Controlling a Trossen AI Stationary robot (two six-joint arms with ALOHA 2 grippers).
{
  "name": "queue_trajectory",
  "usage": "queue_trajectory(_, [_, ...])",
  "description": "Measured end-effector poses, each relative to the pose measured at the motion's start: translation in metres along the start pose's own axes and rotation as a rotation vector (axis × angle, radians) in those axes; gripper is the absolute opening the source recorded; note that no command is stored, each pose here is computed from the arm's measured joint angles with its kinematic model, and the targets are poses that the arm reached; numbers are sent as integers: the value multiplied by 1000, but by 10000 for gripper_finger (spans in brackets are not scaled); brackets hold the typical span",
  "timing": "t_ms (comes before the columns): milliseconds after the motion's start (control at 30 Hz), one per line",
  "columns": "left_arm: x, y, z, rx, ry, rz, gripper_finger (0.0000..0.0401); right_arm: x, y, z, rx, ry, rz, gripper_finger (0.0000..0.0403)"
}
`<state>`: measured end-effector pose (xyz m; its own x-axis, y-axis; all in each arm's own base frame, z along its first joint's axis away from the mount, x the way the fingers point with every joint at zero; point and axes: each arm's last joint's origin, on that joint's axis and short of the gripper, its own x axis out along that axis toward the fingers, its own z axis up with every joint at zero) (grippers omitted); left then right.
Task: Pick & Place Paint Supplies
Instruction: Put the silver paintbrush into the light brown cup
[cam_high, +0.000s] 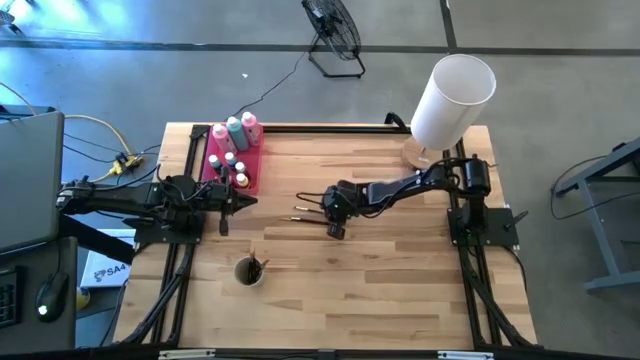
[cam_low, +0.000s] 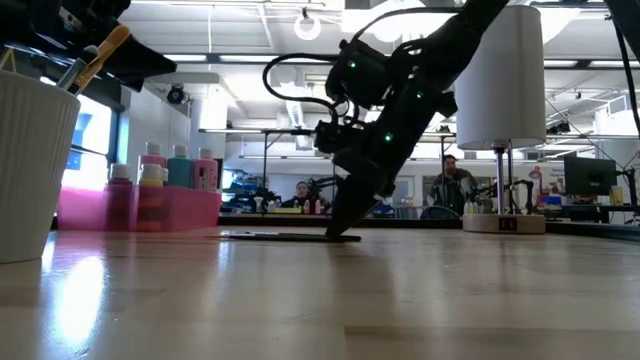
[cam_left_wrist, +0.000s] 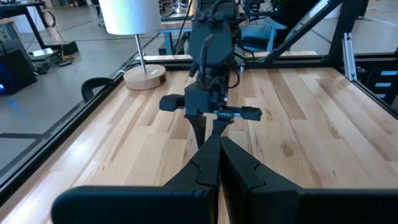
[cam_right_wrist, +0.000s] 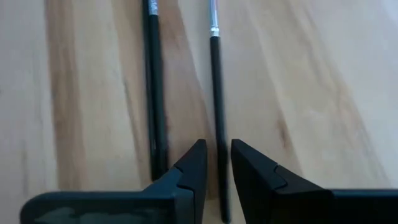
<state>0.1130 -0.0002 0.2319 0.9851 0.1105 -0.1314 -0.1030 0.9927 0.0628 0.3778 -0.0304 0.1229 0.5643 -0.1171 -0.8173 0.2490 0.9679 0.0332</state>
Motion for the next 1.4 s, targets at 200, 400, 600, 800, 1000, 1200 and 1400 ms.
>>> queue_trajectory(200, [0, 0, 0, 0, 0, 0, 7, 0, -8, 0, 7, 7, -37, 67])
queue_trajectory(400, [0, 0, 0, 0, 0, 0, 7, 0, -22, -1, 8, 49, -38, 67])
queue_trajectory(600, [0, 0, 0, 0, 0, 0, 7, 1, -26, -1, -39, 55, -17, 65])
queue_trajectory(800, [0, 0, 0, 2, 0, 1, 7, 1, -30, 0, -75, 50, -19, 58])
queue_trajectory(1000, [0, 2, 0, 4, 2, 52, 7, 1, -30, 0, -74, 50, -6, 59])
queue_trajectory(1200, [0, 2, 0, 4, 3, 69, 7, 1, -30, 0, -69, 47, 2, 57])
queue_trajectory(1400, [0, 2, 0, 4, 2, 70, 7, 1, -30, 0, -68, 47, 3, 56])
